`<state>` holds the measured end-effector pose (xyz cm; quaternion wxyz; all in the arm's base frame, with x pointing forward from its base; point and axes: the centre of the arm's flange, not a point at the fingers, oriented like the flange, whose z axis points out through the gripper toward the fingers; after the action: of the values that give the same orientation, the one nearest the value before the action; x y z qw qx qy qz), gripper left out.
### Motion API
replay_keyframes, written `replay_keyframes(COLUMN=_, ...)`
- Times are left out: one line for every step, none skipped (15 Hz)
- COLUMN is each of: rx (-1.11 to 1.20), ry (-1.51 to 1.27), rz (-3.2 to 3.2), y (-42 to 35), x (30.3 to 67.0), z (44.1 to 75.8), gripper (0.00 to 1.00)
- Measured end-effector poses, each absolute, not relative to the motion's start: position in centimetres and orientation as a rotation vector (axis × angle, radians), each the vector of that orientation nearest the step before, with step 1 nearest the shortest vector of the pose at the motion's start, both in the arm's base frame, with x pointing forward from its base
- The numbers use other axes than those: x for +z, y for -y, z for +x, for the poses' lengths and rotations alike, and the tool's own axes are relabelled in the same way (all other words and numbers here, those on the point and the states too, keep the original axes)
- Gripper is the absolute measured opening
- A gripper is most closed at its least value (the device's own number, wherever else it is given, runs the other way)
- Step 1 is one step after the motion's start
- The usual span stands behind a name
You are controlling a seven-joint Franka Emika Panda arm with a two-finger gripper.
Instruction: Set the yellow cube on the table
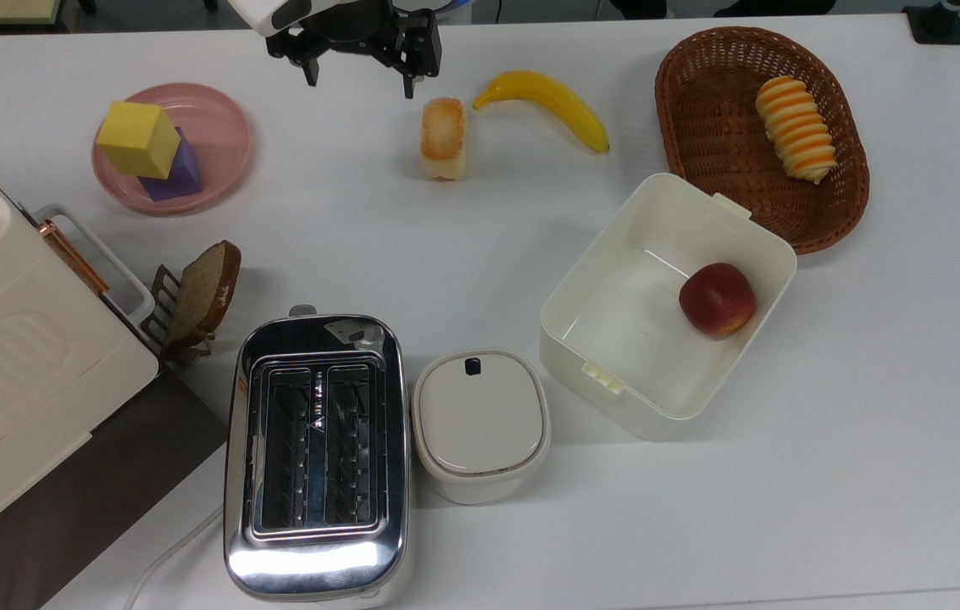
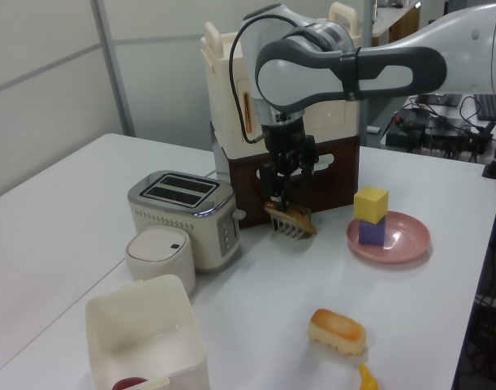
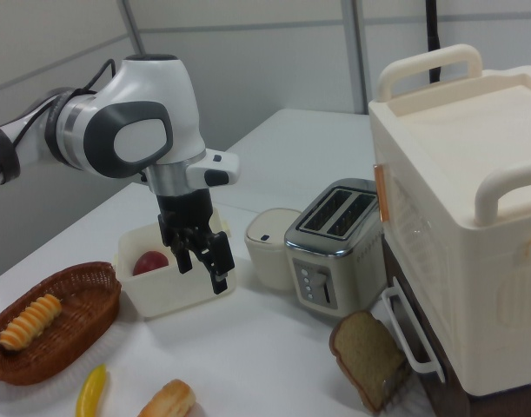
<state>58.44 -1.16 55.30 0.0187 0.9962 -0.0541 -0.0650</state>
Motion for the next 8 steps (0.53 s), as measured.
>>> replay_keyframes(rx=-0.202, ry=0.160, rz=3.094, y=1.17, x=55.30, z=58.44, gripper=1.00)
replay_keyframes(rx=-0.203, ry=0.138, rz=3.095, y=1.17, x=55.29, z=58.44, gripper=1.00)
replay_keyframes(rx=-0.204, ry=0.103, rz=3.098, y=1.17, x=55.29, z=58.44, gripper=1.00)
replay_keyframes(rx=-0.205, ry=0.068, rz=3.100, y=1.15, x=55.26, z=58.44, gripper=1.00)
replay_keyframes(rx=-0.210, ry=0.039, rz=3.102, y=1.12, x=55.16, z=58.41, gripper=1.00)
replay_keyframes(rx=-0.217, ry=0.020, rz=3.102, y=1.03, x=54.98, z=58.38, gripper=1.00)
replay_keyframes(rx=-0.226, ry=0.004, rz=3.102, y=0.87, x=54.73, z=58.36, gripper=1.00)
replay_keyframes(rx=-0.234, ry=-0.005, rz=3.102, y=0.66, x=54.46, z=58.36, gripper=1.00)
